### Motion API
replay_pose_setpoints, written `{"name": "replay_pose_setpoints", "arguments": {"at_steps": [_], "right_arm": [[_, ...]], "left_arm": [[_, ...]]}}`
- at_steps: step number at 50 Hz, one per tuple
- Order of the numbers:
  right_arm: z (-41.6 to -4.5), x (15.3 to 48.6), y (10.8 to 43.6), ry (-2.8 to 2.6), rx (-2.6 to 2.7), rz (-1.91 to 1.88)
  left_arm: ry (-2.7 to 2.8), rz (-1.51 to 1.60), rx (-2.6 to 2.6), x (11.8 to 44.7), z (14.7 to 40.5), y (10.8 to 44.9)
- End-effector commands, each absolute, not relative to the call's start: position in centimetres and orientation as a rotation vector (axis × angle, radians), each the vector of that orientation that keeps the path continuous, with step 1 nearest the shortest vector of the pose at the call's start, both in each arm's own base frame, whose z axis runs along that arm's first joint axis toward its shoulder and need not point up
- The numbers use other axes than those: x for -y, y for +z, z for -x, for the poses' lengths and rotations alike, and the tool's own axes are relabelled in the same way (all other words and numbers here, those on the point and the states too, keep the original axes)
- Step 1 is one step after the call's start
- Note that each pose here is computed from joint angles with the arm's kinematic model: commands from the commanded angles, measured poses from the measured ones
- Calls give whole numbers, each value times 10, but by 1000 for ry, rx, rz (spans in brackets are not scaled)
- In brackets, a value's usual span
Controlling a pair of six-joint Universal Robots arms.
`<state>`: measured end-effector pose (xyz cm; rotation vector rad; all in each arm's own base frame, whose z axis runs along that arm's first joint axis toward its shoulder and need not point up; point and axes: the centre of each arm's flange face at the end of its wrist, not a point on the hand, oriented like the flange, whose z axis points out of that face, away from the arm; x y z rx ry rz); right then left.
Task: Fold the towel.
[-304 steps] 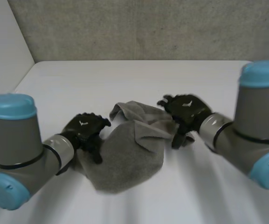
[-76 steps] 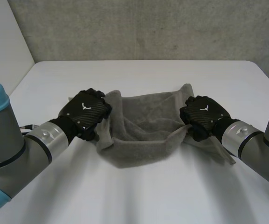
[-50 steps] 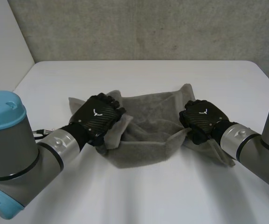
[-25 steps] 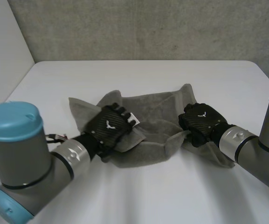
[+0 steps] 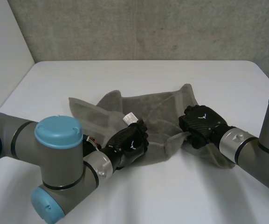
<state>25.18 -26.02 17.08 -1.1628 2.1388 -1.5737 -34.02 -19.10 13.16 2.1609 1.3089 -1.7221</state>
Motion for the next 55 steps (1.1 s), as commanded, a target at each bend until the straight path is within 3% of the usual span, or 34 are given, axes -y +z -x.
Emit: {"name": "replay_pose_setpoints", "arguments": {"at_steps": [1, 15, 21, 26, 34, 42, 55], "right_arm": [[-252, 260, 170, -1572, -2141, 1162], [-252, 261, 167, -1560, -2147, 1162], [-252, 261, 167, -1559, -2146, 1164], [-252, 261, 167, -1559, -2146, 1164], [-253, 262, 169, -1568, -2141, 1160], [-254, 263, 170, -1572, -2135, 1161], [-254, 263, 168, -1563, -2140, 1164]], "left_arm": [[-1734, -2149, -1278, 194, 342, 130], [-1694, -2151, -1311, 197, 336, 126], [-1640, -2102, -1387, 212, 318, 133], [-1519, -1967, -1529, 235, 282, 137], [-1362, -1926, -1717, 227, 239, 130], [-1348, -1894, -1774, 220, 226, 135], [-1489, -1673, -1753, 230, 209, 181]]}}
